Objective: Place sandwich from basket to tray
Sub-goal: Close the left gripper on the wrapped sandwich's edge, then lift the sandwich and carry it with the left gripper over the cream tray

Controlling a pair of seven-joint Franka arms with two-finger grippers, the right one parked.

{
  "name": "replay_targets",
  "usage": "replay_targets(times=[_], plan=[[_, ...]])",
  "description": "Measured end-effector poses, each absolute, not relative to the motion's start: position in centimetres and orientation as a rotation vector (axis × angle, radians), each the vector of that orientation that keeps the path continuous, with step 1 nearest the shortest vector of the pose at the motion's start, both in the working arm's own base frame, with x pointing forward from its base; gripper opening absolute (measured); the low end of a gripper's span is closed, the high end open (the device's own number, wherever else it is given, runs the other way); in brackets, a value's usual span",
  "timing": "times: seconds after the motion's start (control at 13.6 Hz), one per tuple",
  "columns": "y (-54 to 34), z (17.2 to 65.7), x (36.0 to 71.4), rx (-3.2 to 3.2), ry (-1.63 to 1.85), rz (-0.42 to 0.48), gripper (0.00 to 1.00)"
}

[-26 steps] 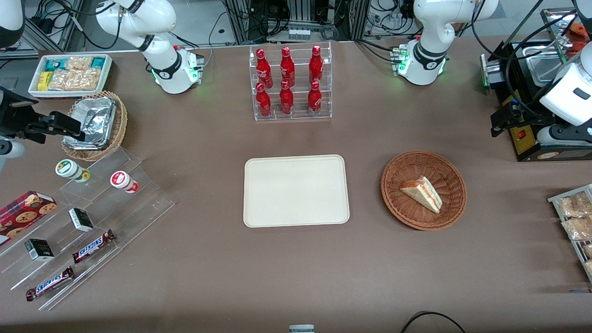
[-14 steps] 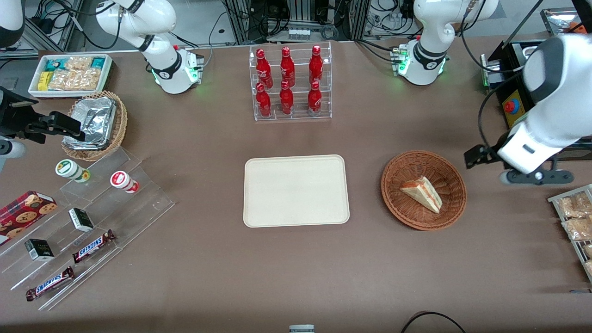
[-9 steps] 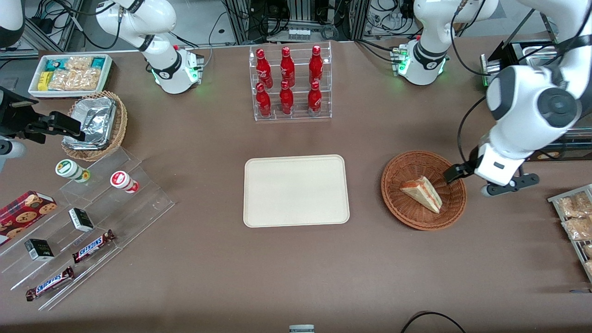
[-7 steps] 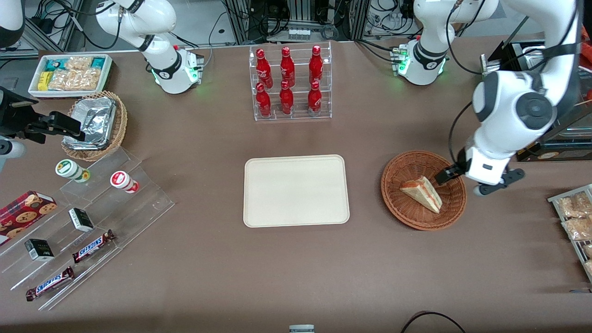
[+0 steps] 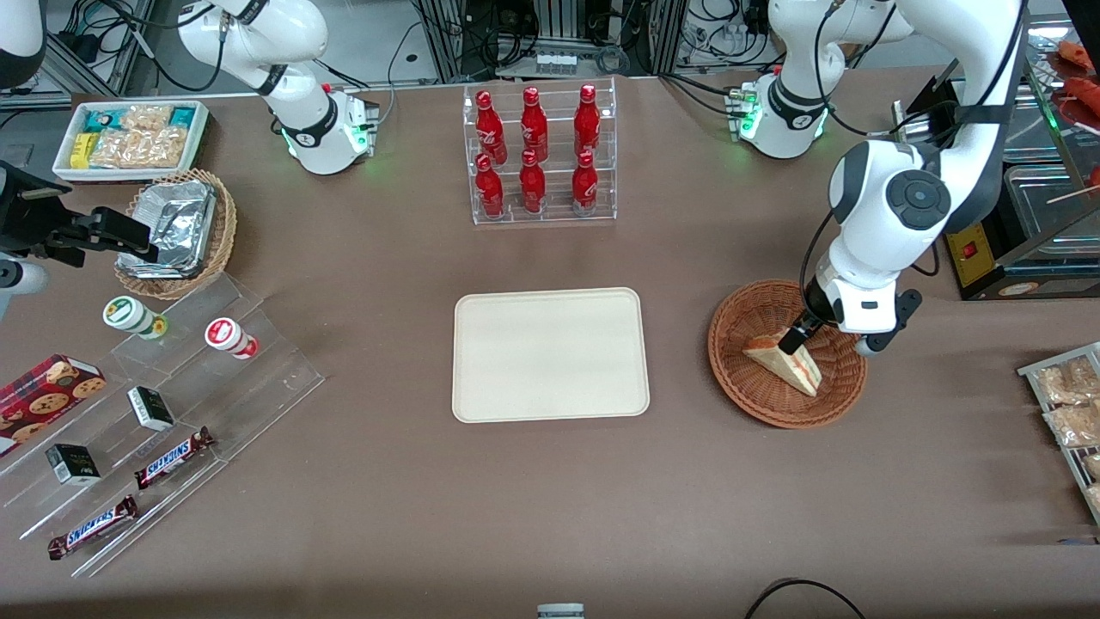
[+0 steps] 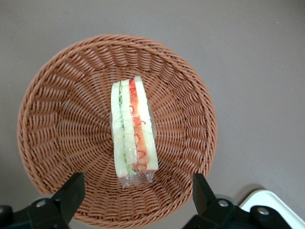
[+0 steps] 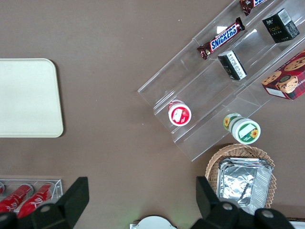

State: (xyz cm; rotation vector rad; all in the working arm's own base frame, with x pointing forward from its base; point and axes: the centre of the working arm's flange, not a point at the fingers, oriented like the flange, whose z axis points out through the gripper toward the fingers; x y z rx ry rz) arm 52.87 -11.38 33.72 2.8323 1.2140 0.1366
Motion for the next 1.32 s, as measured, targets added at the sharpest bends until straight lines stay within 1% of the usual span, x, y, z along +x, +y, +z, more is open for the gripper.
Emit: replay_targets(times=[0.22,0.51,0.95,1.1,1.17,1.25,1.32], plan=[[-11.3,31.4,52.6,2.801,1.285,0.123,1.00],[-11.3,28.6,52.7,2.785,1.292,0.133,1.00],[-11.3,26.7,53.1,2.769,1.288,0.153,1.00],[-11.3,25.8,53.1,2.770,1.290,0.146,1.00],[-11.3,25.4,53.1,2.772,1.291,0.142,0.96],[-11.3,25.3,53.1,2.772,1.292,0.140,0.96],[-11.3,25.3,53.1,2.772,1.292,0.141,0.89]])
